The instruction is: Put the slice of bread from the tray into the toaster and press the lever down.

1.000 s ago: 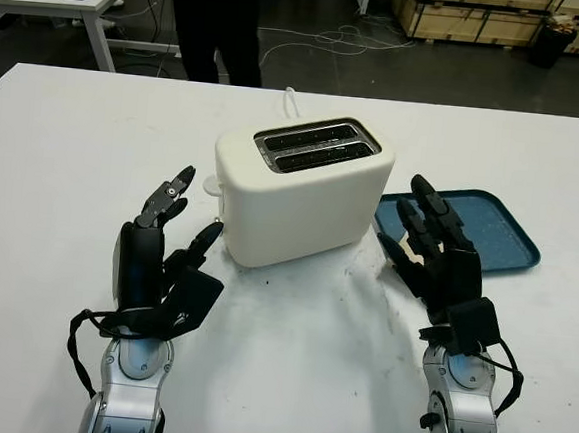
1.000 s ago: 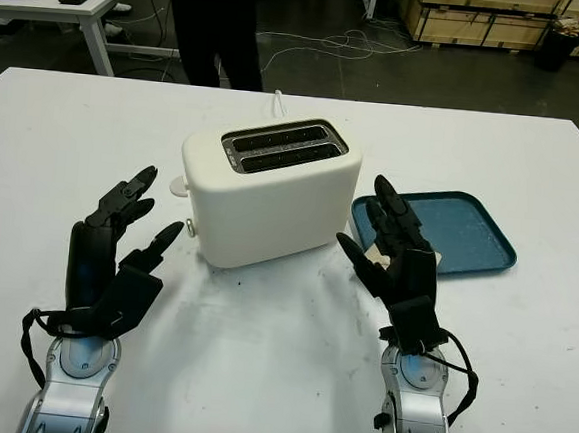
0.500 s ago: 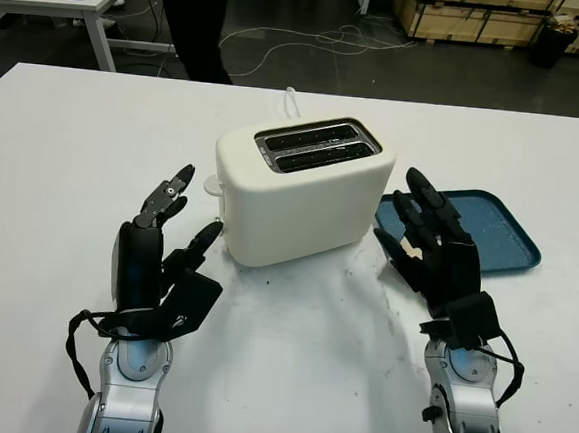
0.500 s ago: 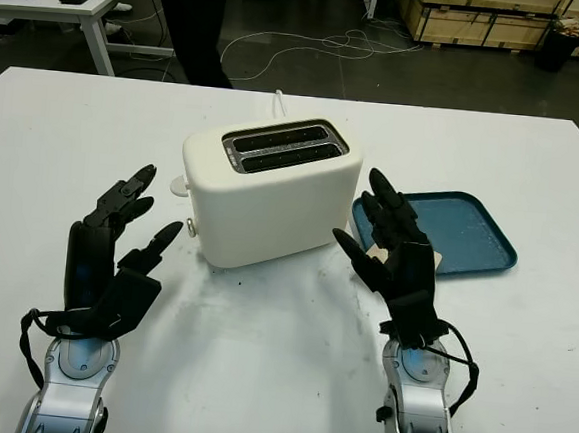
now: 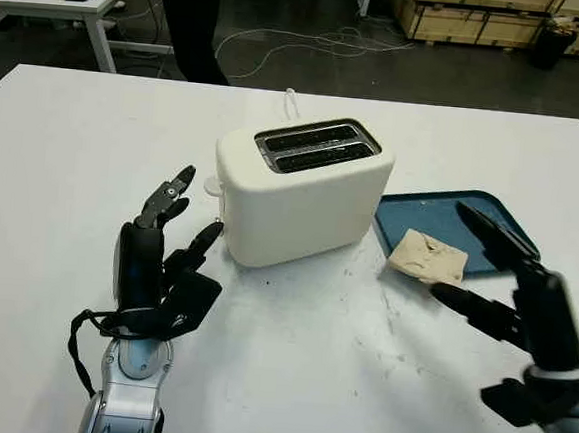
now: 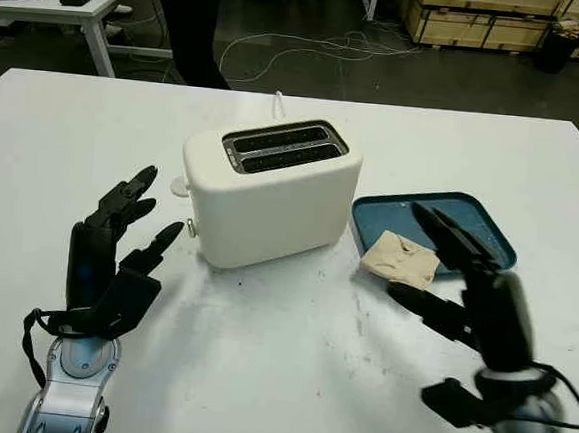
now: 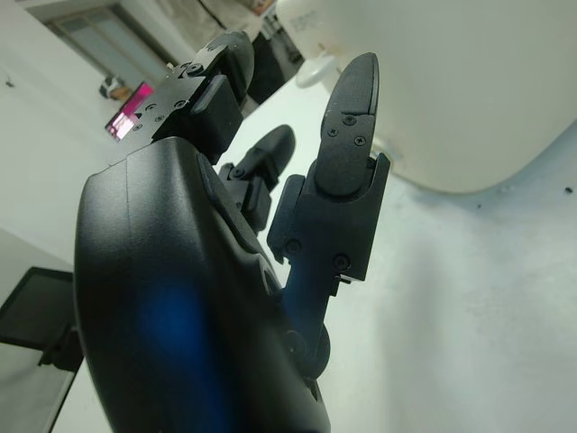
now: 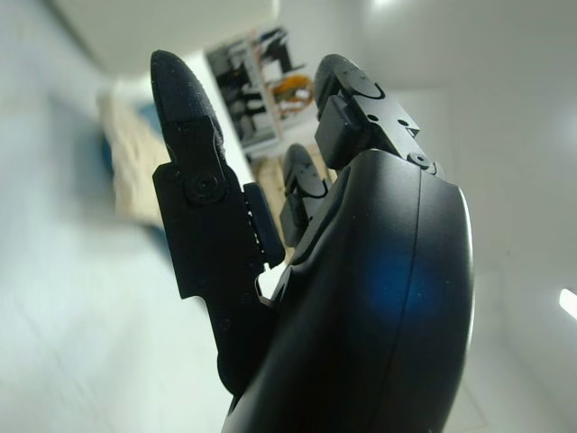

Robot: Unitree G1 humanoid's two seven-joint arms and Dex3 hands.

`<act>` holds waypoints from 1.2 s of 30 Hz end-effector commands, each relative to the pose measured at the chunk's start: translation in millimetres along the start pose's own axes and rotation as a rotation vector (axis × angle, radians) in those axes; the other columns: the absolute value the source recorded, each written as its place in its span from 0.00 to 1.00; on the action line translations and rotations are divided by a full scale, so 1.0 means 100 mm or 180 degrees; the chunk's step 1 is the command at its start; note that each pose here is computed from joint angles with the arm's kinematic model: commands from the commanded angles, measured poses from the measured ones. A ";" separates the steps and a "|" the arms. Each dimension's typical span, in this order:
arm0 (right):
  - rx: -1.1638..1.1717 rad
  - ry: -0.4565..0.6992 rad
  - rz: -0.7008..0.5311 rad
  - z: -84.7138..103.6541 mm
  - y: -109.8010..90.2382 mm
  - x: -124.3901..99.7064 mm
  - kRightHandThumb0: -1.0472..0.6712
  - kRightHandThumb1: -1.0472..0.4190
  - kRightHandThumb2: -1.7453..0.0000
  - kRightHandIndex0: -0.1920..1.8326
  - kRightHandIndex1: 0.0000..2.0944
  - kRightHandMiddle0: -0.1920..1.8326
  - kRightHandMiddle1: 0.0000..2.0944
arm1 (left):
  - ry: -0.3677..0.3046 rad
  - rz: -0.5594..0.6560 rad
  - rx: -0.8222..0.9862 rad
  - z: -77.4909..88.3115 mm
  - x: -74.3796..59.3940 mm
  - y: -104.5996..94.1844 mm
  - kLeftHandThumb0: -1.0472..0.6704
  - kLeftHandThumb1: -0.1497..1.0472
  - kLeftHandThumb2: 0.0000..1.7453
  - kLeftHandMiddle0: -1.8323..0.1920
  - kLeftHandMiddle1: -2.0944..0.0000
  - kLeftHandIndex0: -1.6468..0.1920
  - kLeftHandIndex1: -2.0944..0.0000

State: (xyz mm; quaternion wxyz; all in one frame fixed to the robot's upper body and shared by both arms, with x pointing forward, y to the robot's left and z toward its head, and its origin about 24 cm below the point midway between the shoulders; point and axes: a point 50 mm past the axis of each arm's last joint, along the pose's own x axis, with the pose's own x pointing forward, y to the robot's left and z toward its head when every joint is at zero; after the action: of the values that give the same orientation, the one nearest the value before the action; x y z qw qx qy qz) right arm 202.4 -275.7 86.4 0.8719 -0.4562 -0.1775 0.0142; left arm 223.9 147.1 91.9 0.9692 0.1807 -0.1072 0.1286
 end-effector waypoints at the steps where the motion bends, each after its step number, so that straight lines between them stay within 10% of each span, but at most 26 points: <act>1: -0.0215 -0.0009 0.0117 -0.08 -0.07 -0.02 0.30 0.15 1.00 0.29 0.00 0.28 0.00 | -0.0049 -0.0004 0.0033 0.02 0.02 0.00 0.36 0.89 0.05 0.71 0.73 0.61 1.00; 13: -0.1051 -0.0126 0.0533 -0.37 -0.12 0.10 0.37 0.20 1.00 0.25 0.00 0.27 0.00 | -0.0060 -0.0015 -0.0029 0.04 0.03 0.00 0.34 0.89 0.06 0.73 0.71 0.61 1.00; 36: -0.1400 -0.0483 0.0539 -0.63 0.44 0.27 0.39 0.15 1.00 0.24 0.01 0.31 0.01 | -0.0098 0.0022 0.0054 0.07 0.04 0.07 0.35 0.89 0.06 0.74 0.67 0.61 1.00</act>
State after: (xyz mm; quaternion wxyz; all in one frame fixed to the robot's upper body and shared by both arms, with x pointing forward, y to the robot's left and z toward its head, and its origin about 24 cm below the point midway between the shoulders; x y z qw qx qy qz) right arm 253.0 -297.0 28.0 0.7359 -0.6424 -0.2012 0.0726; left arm 224.3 151.2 98.6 0.9669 0.1850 -0.1171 0.1311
